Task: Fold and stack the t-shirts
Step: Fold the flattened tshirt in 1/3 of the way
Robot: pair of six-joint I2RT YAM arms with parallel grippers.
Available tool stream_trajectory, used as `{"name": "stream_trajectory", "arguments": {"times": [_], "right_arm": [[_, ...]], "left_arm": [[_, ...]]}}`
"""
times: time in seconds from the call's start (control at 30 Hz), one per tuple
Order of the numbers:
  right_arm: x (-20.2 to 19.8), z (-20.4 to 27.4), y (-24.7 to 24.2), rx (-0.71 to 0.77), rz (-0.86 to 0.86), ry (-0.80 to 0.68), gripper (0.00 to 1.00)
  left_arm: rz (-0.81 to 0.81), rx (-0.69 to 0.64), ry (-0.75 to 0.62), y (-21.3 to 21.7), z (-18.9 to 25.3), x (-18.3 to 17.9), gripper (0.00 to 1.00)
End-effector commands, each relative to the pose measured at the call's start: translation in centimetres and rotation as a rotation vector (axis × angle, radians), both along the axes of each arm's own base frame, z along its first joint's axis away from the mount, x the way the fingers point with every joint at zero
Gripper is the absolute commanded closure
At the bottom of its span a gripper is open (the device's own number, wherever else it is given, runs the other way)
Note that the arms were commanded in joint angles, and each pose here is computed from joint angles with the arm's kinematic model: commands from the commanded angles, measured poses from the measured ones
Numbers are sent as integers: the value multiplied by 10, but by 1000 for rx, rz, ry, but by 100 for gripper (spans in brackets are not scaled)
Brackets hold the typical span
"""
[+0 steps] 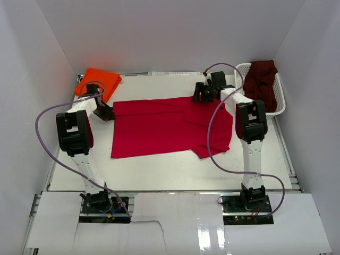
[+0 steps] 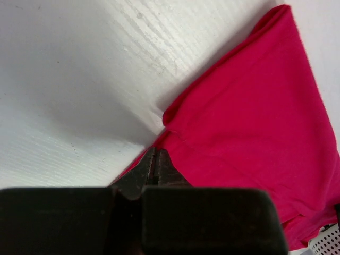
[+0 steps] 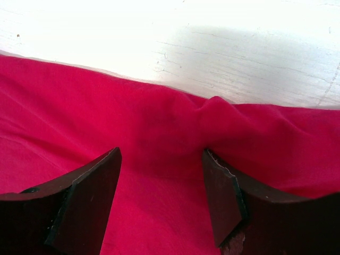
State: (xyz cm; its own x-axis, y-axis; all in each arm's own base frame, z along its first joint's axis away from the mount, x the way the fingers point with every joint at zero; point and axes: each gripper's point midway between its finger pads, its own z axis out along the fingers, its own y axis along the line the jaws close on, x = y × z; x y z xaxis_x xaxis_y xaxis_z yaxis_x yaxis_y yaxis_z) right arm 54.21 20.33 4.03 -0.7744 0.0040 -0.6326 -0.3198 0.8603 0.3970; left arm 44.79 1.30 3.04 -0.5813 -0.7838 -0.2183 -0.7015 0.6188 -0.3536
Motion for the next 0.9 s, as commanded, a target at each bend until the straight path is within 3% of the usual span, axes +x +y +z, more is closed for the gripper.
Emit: {"name": "stream_trajectory", "arguments": {"times": [0.0,0.33,0.37,0.4,0.5,0.67,0.87], "right_arm": [[-7,-27,-13,-45,-13,63,31],[-7,-24,-12,-41,-10,59,31],[-7,-24,-12,-41,-10,59,31],[-7,-25,-13,-41,-12,61,31],[-7,-25,-12,-41,-10,61,31],[-5,-24,-13,-44,-10,57,31],[-4,-25,-14,-48,-12,56,31]], "left_arm": [[-5,20,-99,6,40,6,100],[0,25,-114,21,50,10,100],[-2,23,-114,20,49,10,80],[-2,20,-113,19,48,11,68],[7,6,-101,18,43,11,49],[17,-5,-103,18,36,18,41],[23,-27,-112,16,28,29,41]]}}
